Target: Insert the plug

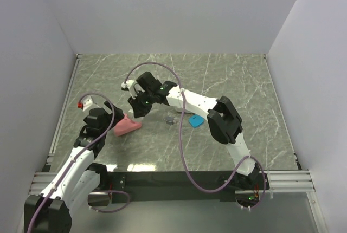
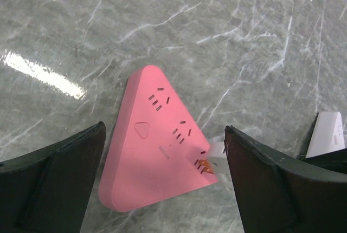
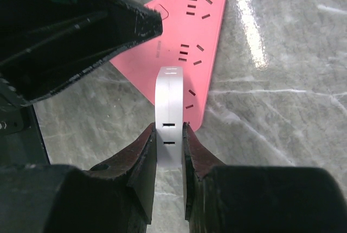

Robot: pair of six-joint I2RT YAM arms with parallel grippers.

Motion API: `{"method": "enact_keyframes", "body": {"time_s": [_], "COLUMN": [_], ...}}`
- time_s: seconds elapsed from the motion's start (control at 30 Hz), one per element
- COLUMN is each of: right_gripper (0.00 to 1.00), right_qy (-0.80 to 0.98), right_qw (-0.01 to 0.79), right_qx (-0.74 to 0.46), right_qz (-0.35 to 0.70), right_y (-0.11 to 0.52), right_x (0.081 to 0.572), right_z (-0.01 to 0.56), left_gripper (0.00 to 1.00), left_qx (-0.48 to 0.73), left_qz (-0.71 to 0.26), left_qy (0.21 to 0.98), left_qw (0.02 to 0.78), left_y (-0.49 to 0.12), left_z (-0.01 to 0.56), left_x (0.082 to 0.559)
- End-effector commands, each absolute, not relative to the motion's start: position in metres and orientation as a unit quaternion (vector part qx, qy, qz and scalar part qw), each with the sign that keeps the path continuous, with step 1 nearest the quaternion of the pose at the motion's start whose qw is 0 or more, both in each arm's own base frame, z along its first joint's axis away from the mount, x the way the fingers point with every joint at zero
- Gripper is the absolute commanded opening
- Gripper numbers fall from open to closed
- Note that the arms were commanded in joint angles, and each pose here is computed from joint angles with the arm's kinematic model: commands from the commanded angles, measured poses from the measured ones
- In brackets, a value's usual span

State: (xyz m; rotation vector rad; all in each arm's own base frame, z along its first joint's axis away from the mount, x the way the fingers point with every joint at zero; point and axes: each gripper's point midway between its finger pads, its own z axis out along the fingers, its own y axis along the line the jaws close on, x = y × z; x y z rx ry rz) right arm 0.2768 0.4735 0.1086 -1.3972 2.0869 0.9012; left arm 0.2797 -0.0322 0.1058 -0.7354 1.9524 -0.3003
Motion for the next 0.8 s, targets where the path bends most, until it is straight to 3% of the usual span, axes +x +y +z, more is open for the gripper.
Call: {"method": "enact_keyframes", "body": {"time_s": [0.0, 0.77], "right_gripper": [0.0, 0.0], "right_qy": [0.751, 0.763], "right_qw": [0.252, 0.26], "right_qx": [-0.511, -0.507], "right_qz": [0.333, 0.304], "right_y": [0.487, 0.473], "right_x": [0.281, 0.278], "right_z": [0.122, 0.126], "left_gripper": [0.97, 0.97], "left_qx": [-0.33, -0.333], "left_qz": [-0.13, -0.145], "left_qy": [0.79, 0.801], "left_qw": [0.5, 0.476], "left_y": [-0.028, -0.037], "left_z": [0.103, 0.079], "left_x": [0.279, 0.279]}}
